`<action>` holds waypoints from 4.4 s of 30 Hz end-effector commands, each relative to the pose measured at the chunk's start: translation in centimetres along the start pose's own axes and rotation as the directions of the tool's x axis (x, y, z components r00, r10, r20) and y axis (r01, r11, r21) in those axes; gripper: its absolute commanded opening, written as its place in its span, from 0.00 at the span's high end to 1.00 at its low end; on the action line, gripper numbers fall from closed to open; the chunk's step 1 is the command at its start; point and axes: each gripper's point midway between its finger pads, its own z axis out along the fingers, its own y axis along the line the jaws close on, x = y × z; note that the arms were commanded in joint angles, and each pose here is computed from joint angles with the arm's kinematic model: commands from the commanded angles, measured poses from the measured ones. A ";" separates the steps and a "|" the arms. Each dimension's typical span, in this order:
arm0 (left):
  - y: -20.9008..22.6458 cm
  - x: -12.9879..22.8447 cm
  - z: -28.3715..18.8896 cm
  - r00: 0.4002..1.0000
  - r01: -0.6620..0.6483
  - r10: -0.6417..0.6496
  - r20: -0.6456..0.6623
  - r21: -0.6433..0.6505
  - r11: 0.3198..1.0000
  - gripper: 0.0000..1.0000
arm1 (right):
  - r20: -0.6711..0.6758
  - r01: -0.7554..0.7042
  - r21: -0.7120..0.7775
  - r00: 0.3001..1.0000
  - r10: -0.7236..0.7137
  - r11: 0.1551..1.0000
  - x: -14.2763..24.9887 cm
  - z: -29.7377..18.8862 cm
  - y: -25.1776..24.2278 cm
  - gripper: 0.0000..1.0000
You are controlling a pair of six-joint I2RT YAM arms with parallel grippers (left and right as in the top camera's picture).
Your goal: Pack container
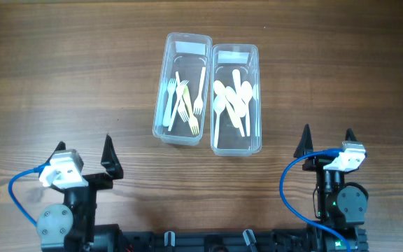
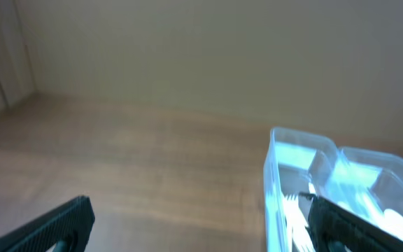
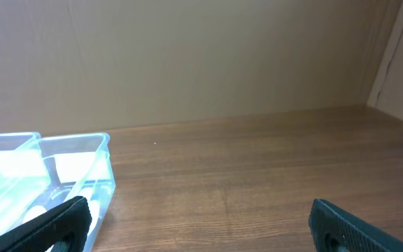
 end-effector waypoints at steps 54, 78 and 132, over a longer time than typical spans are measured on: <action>-1.3 8.9 4.6 0.999 -0.038 0.034 0.032 0.140 0.989 0.00 | 0.002 -0.017 0.017 1.000 0.017 1.000 -0.1 0.0 -0.3 0.00; -1.3 8.9 4.6 0.999 -0.038 0.034 0.032 0.140 0.989 0.00 | 0.002 -0.018 0.017 1.000 0.018 1.000 0.0 0.0 -0.3 0.00; -1.3 8.9 4.6 0.999 -0.039 0.035 0.032 0.140 0.989 0.00 | 0.002 -0.017 0.017 1.000 0.017 1.000 -0.1 0.0 -0.3 0.00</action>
